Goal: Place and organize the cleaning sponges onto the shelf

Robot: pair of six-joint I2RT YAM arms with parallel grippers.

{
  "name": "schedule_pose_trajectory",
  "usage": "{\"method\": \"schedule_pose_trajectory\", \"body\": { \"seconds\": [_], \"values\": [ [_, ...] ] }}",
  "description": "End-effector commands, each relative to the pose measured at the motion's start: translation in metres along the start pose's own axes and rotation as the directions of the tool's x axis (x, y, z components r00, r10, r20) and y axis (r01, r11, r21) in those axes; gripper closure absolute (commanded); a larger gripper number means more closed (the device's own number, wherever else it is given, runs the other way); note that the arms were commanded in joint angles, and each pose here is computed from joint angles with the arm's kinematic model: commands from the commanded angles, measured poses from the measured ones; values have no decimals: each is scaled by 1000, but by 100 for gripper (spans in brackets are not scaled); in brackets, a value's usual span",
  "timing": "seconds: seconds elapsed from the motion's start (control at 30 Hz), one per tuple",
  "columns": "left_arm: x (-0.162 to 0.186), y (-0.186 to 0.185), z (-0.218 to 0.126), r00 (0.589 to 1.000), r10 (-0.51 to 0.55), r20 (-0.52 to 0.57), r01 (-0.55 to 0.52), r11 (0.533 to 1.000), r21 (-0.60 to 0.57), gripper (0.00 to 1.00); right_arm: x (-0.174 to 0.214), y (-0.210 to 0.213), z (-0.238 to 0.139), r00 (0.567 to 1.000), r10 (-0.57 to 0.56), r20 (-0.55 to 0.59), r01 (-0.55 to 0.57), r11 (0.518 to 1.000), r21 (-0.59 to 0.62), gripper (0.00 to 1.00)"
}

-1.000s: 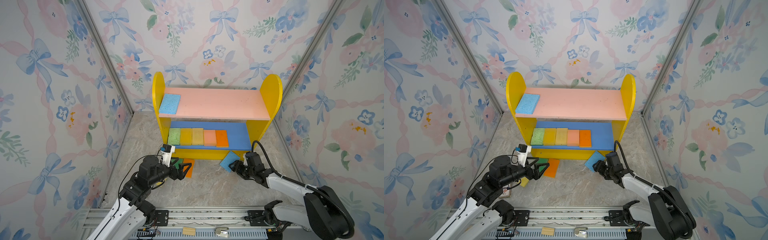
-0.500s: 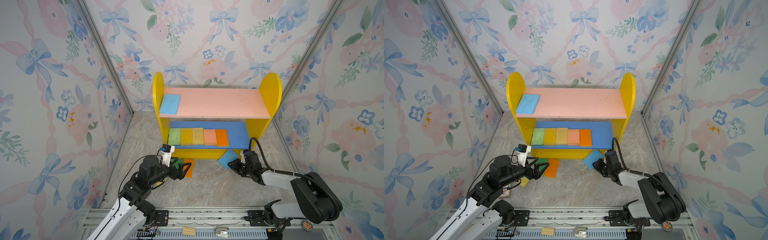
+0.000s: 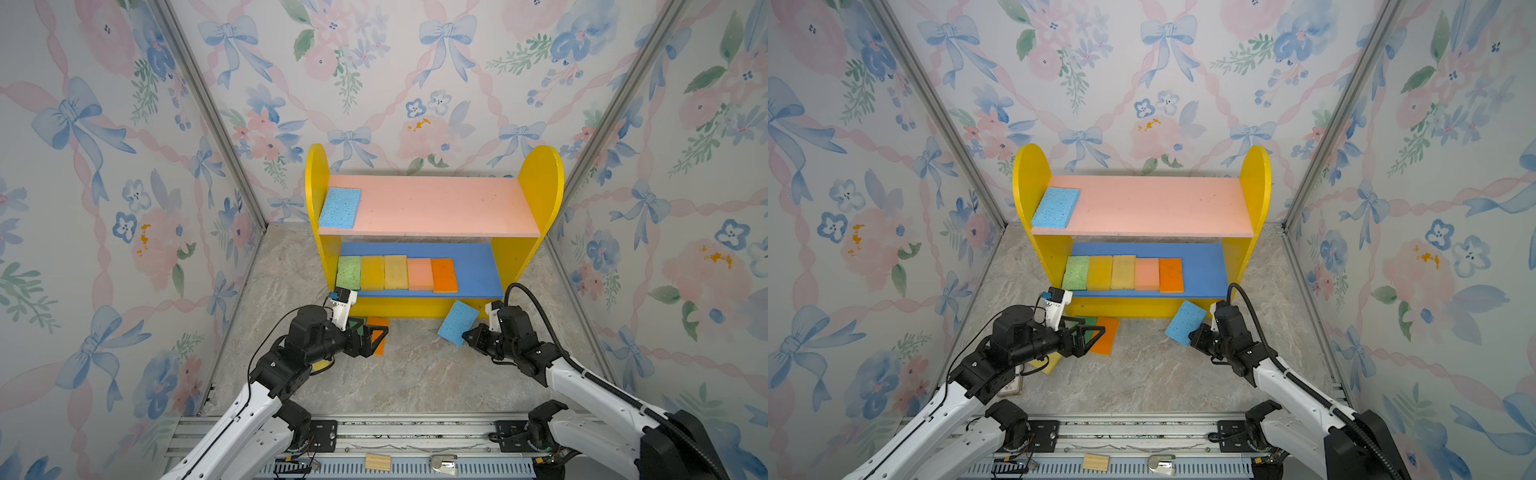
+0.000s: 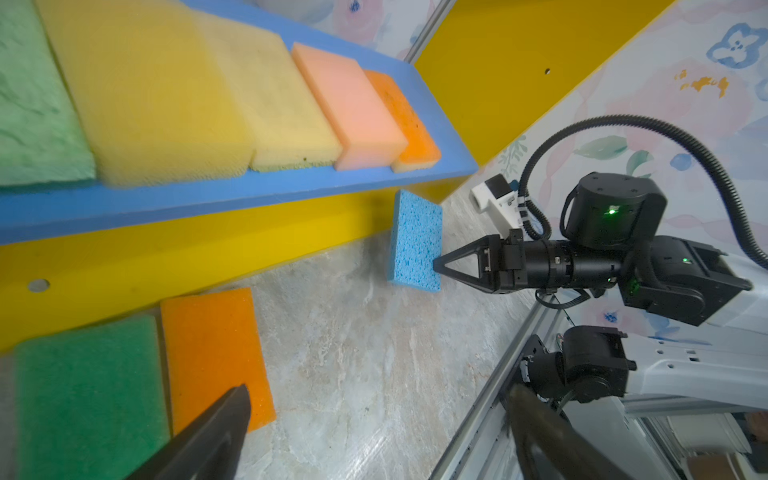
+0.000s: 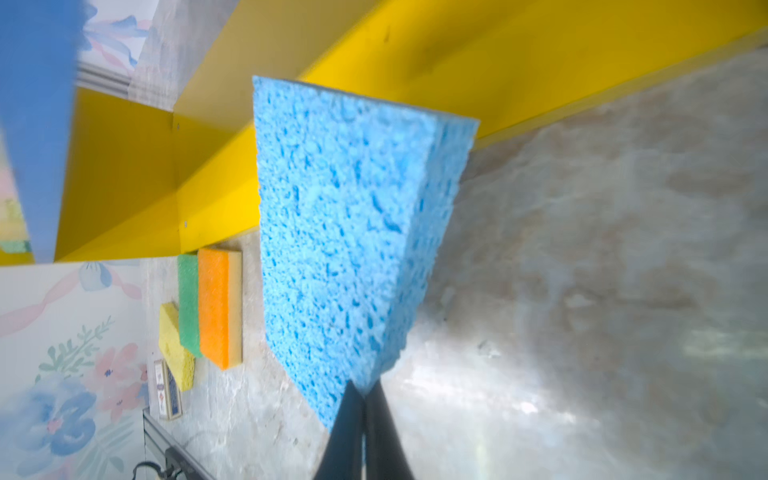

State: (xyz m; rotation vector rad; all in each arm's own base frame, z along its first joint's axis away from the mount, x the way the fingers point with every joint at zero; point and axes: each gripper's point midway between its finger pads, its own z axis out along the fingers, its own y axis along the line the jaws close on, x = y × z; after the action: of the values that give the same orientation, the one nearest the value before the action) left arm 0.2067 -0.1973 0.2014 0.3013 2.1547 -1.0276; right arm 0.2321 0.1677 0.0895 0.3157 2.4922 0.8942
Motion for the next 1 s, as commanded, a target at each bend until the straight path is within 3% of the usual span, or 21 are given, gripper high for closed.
{"method": "schedule_pose_trajectory", "body": {
  "seconds": [0.0, 0.23, 0.37, 0.47, 0.53, 0.77, 0.83, 0.9, 0.97],
  "values": [
    [22, -7, 15, 989, -121, -83, 129, 988, 87, 2, 27, 15, -18, 989, -96, -116, 97, 995, 3, 94],
    [15, -32, 24, 967, -250, -41, 252, 931, 264, 2, 68, 97, -41, 921, -338, -195, 299, 932, -204, 94],
    [17, -37, 29, 959, -279, -51, 281, 916, 285, 2, 82, 140, -48, 876, -447, -180, 387, 875, -290, 94],
    [18, -35, 30, 954, -297, -46, 297, 912, 284, 8, 90, 164, -49, 850, -497, -176, 421, 840, -342, 94],
    [17, -36, 28, 950, -308, -39, 306, 904, 298, 20, 95, 172, -46, 836, -517, -187, 432, 828, -358, 94],
    [9, -39, 21, 945, -327, 11, 305, 893, 331, 92, 99, 184, -39, 834, -519, -189, 424, 821, -382, 90],
    [6, -39, 19, 941, -339, 24, 312, 890, 332, 100, 97, 185, -40, 846, -503, -178, 408, 824, -393, 82],
    [0, -40, 16, 934, -355, 43, 320, 884, 340, 100, 94, 186, -43, 861, -478, -172, 378, 829, -412, 58],
    [-6, -42, 12, 927, -372, 55, 329, 873, 359, 100, 94, 186, -45, 872, -455, -179, 343, 831, -438, 47]
  ]
}}
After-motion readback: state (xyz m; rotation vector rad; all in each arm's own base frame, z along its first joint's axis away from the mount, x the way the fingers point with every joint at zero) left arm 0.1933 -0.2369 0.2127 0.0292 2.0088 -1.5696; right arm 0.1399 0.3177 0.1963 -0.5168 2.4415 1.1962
